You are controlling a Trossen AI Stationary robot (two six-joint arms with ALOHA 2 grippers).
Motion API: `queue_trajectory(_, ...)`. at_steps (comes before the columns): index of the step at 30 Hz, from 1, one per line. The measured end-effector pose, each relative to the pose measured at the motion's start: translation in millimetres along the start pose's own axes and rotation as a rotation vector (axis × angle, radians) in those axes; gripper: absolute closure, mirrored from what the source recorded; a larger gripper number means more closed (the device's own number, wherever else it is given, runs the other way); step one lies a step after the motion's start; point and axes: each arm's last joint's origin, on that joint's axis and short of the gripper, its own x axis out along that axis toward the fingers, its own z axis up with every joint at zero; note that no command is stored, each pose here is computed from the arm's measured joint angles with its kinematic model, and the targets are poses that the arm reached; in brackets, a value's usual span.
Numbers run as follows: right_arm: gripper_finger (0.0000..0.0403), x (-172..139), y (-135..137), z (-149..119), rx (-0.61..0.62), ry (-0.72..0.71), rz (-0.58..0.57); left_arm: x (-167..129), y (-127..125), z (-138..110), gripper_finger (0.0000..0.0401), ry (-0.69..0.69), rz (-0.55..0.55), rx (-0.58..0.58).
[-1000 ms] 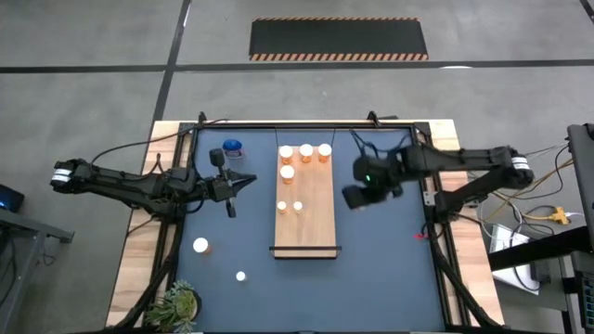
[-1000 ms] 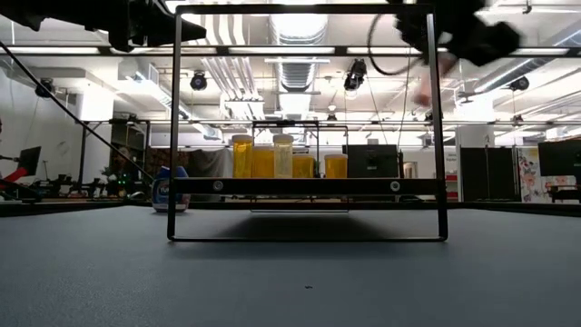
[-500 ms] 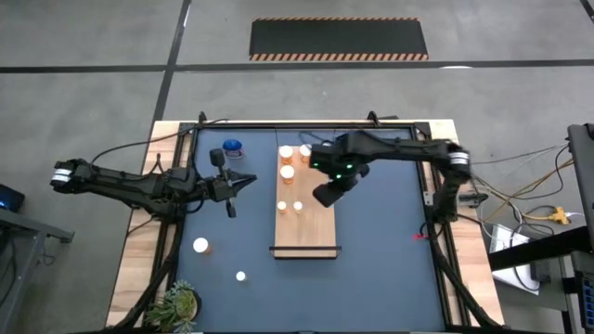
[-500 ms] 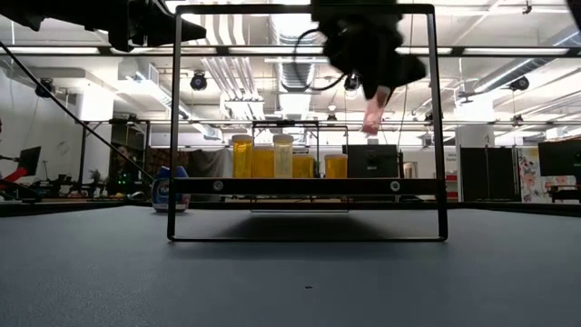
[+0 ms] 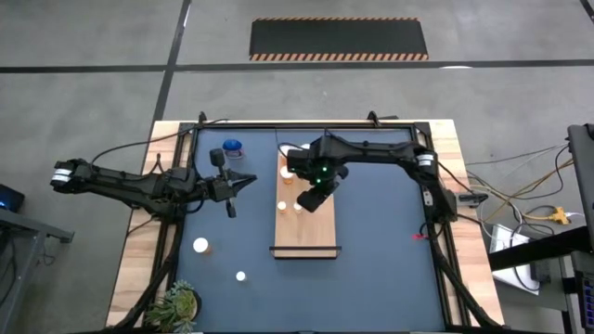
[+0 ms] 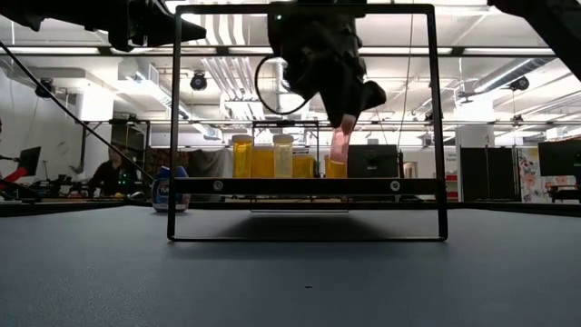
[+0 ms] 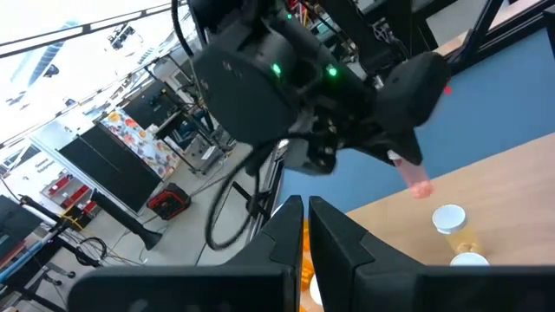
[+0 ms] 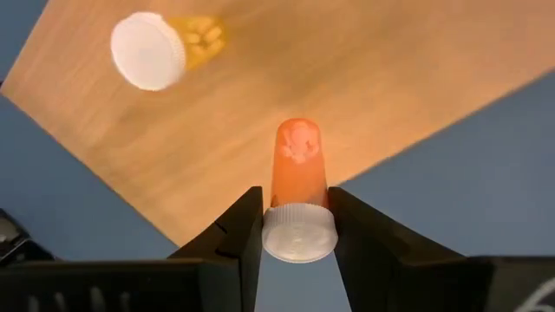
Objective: Pick and place medicine bottles onto shelf by color
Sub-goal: Put the small pink pill bottle on the shelf
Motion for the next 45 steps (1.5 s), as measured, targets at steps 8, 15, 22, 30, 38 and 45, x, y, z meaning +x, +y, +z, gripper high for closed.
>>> queue_trajectory(8, 0.0294, 12, 0, 4, 0.010, 0.066, 0.025, 0, 0, 0, 0.0397, 0.001, 0.000, 0.000)
queue_trajectory(15, 0.0294, 15, 0, 6, 0.006, 0.054, 0.031, 0, 0, 0, 0.0397, 0.001, -0.001, 0.000)
queue_trajectory(22, 0.0293, 24, -3, 7, 0.010, 0.061, 0.027, 0, 0, 0, 0.0397, 0.001, -0.001, 0.000)
queue_trajectory(30, 0.0258, 28, -4, 6, -0.009, 0.068, 0.018, 0, 0, 0, 0.0397, 0.001, -0.001, 0.001)
queue_trajectory(38, 0.0204, 28, -4, 6, -0.012, 0.069, 0.018, 0, 0, 0, 0.0397, 0.001, -0.001, 0.001)
queue_trajectory(45, 0.0193, 14, -3, -1, -0.020, 0.047, 0.030, 0, 0, 0, 0.0397, 0.001, -0.001, 0.001)
